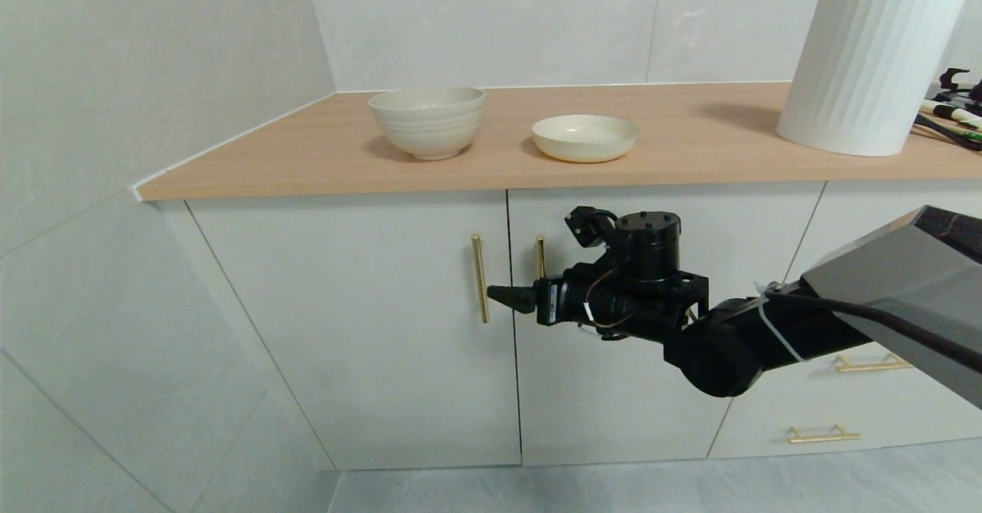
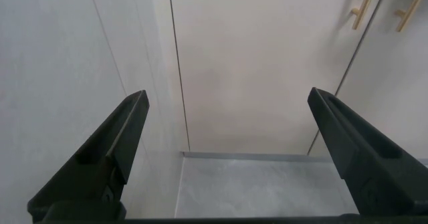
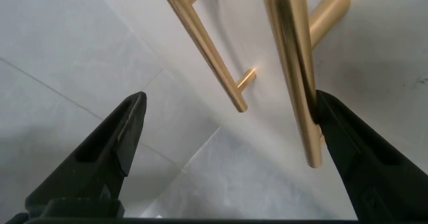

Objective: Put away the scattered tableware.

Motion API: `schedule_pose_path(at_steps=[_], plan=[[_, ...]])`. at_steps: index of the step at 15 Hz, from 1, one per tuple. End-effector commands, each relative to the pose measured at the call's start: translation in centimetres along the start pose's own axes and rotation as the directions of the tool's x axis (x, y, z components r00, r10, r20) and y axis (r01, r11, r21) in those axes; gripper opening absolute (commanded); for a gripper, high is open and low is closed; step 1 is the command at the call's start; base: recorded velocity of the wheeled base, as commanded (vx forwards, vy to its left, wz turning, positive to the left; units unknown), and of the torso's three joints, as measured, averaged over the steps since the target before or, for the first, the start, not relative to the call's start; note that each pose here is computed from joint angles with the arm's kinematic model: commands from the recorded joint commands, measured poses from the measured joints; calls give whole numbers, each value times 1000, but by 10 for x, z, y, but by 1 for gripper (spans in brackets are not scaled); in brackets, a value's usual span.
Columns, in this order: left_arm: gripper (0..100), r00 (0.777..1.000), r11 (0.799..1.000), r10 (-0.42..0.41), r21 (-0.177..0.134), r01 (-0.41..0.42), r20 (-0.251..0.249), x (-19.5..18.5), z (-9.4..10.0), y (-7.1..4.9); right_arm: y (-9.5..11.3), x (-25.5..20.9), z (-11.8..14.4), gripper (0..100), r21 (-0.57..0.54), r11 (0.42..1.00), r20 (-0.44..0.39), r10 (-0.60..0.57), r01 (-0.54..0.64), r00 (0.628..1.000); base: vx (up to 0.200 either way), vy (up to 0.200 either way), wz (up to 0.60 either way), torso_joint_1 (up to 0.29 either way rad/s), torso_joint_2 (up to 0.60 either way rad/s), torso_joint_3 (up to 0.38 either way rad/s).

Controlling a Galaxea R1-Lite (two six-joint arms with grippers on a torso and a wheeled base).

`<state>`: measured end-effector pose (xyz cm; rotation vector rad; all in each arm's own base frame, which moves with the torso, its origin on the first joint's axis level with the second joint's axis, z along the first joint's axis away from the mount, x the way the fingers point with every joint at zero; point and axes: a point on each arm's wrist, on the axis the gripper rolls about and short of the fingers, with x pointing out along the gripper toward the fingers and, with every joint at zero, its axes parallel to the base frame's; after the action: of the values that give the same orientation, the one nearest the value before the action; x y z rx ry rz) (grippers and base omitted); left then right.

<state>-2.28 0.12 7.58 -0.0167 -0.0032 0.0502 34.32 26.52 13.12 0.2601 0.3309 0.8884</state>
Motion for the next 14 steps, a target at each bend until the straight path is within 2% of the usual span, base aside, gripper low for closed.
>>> schedule_pose_path(at_steps=[1, 3, 8, 11, 12, 13, 14], plan=[[100, 1000, 1000, 0, 0, 0, 0, 0, 0, 0, 5, -3, 1, 100, -1, 1000, 3, 16, -16, 1000, 0, 0, 0, 0, 0, 0], [100, 1000, 1000, 0, 3, 0, 0, 0, 0, 0, 8, -9, 2, 100, -1, 998, -7, 64, -64, 998, 0, 0, 0, 0, 0, 0], [100, 1000, 1000, -1, 15, 1, 0, 0, 0, 0, 21, -38, -2, 100, 0, 995, -27, 99, -99, 995, 0, 0, 0, 0, 0, 0], [100, 1000, 999, 0, 46, 0, 0, 0, 0, 0, 36, -51, -17, 100, -3, 991, -45, 132, -133, 990, 0, 0, 0, 0, 0, 0], [100, 1000, 998, 2, 60, -3, 19, -1, 4, 0, 41, -59, -26, 100, -3, 990, -58, 144, -144, 988, 0, 0, 0, 0, 0, 0], [100, 998, 998, -8, 58, 4, 68, -6, 19, 0, 44, -67, -28, 100, -7, 989, -54, 148, -149, 987, 0, 0, 0, 0, 0, 0], [100, 997, 998, -31, 59, 27, 67, -10, 29, -1, 46, -73, -28, 100, -10, 988, -48, 154, -154, 987, 0, 0, 0, 0, 0, 0]])
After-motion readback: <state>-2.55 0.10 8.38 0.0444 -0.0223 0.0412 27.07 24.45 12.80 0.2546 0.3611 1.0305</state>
